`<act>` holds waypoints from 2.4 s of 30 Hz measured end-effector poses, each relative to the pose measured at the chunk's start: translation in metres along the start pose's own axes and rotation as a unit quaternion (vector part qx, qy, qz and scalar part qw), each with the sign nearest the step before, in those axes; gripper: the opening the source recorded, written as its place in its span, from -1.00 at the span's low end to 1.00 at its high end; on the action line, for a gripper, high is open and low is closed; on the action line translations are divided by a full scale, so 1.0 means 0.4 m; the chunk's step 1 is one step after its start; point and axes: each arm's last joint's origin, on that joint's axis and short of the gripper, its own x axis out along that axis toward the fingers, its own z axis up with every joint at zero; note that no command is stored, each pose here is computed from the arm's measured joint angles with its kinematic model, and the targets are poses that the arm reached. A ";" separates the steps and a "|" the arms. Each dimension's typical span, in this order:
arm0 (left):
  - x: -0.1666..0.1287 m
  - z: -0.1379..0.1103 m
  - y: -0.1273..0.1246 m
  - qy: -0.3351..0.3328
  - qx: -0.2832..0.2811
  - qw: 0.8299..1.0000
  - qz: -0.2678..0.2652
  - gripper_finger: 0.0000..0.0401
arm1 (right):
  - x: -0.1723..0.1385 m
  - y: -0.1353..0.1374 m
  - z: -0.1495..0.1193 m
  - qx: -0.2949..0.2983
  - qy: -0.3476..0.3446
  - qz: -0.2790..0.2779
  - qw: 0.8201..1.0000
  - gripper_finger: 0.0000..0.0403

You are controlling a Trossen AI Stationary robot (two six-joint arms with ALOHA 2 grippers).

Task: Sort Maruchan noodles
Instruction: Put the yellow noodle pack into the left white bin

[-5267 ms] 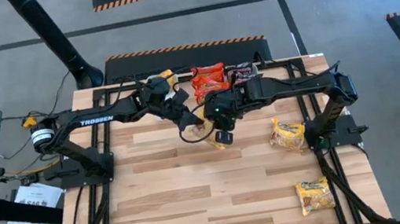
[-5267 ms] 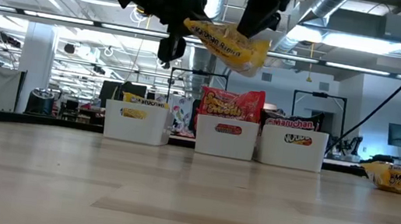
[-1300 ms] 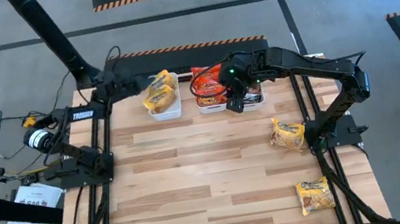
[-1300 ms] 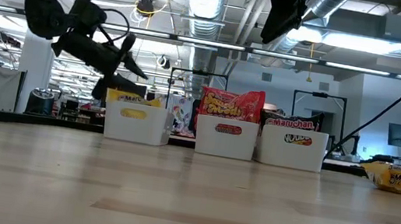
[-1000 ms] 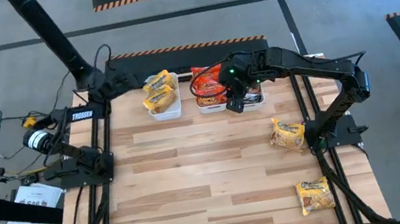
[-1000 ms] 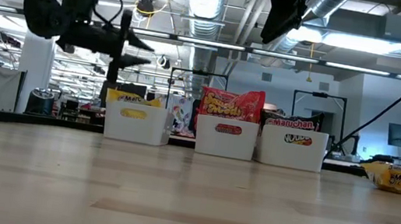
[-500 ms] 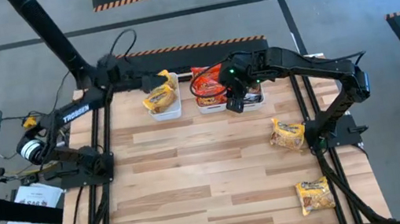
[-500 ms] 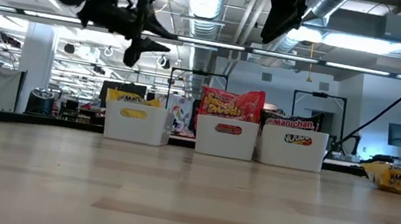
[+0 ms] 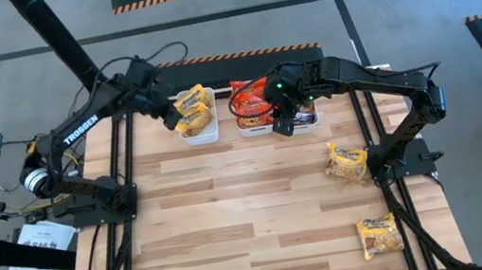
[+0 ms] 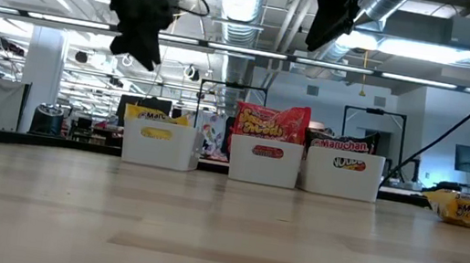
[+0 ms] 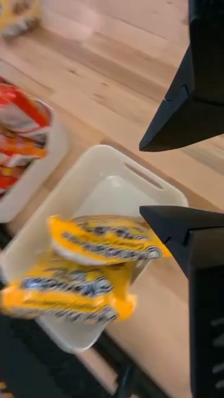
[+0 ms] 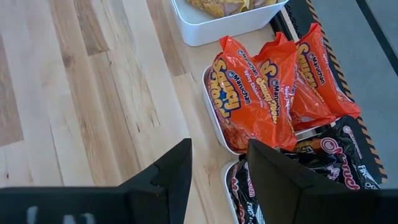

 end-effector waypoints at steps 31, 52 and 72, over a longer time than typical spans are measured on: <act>0.284 -0.044 0.044 0.130 0.008 0.988 0.084 -0.32 | 0.000 0.000 0.006 0.019 -0.012 0.000 1.000 -0.12; 0.251 0.038 0.055 0.031 0.005 0.997 0.067 -0.32 | 0.000 0.001 0.018 0.022 -0.037 0.001 0.999 -0.12; 0.007 0.118 -0.148 -0.053 0.030 0.995 -0.078 -0.32 | 0.047 0.052 -0.160 0.049 0.267 -0.022 0.962 0.04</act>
